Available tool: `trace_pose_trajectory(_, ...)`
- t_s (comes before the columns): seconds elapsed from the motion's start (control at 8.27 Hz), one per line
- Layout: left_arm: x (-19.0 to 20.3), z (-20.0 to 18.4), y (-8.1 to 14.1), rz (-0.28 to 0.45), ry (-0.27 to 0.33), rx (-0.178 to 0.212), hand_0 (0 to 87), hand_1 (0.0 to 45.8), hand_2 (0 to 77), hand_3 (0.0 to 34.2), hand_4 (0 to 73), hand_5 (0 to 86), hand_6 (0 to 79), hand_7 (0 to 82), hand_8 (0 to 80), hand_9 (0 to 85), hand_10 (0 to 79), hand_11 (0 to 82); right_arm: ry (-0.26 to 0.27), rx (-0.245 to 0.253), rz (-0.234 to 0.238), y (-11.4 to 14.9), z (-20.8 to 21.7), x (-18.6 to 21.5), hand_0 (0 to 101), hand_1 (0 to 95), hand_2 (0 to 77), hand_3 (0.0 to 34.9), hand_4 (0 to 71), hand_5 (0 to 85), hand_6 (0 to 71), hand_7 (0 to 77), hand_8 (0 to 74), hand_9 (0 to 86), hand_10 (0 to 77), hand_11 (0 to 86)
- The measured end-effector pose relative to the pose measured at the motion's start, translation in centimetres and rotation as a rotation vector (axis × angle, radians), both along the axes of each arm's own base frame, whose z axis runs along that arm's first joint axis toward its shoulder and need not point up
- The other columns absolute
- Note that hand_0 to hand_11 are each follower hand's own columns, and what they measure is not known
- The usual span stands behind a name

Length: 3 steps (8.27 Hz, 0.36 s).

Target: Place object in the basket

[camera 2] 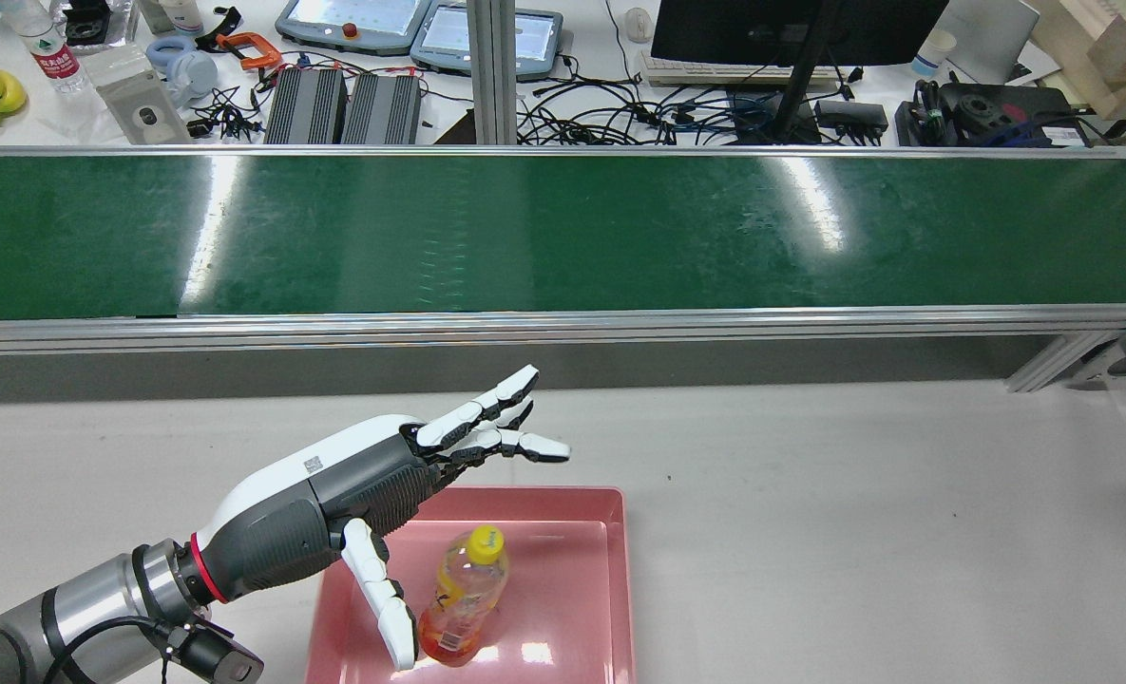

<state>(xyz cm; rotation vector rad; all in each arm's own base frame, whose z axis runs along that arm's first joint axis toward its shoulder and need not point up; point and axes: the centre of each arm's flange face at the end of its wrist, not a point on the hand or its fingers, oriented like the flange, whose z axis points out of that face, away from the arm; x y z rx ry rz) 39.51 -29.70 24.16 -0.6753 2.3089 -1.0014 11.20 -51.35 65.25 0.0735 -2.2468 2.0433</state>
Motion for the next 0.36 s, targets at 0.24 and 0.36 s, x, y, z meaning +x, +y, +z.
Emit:
trace_pose_trajectory(0.24,0.10,-0.26,0.00,0.001,-0.001,0.001,54.4,6.5,0.5,0.2,0.5,1.1,0.0,2.2,0.0,0.5,0.0,1.6,0.000,0.000,0.000,0.00,0.00,0.00,0,0.0,0.5,0.0,0.0,0.0,0.0,0.5,0.0,0.0,0.0,0.0)
trace_pose_trajectory(0.36,0.15,-0.34,-0.01,0.001,-0.001,0.001,54.5,6.5,0.5,0.2,1.1,1.1,0.0,2.2,0.0,0.5,0.0,1.6,0.000,0.000,0.000,0.00,0.00,0.00,0,0.0,0.5,0.0,0.0,0.0,0.0,0.5,0.0,0.0,0.0,0.0)
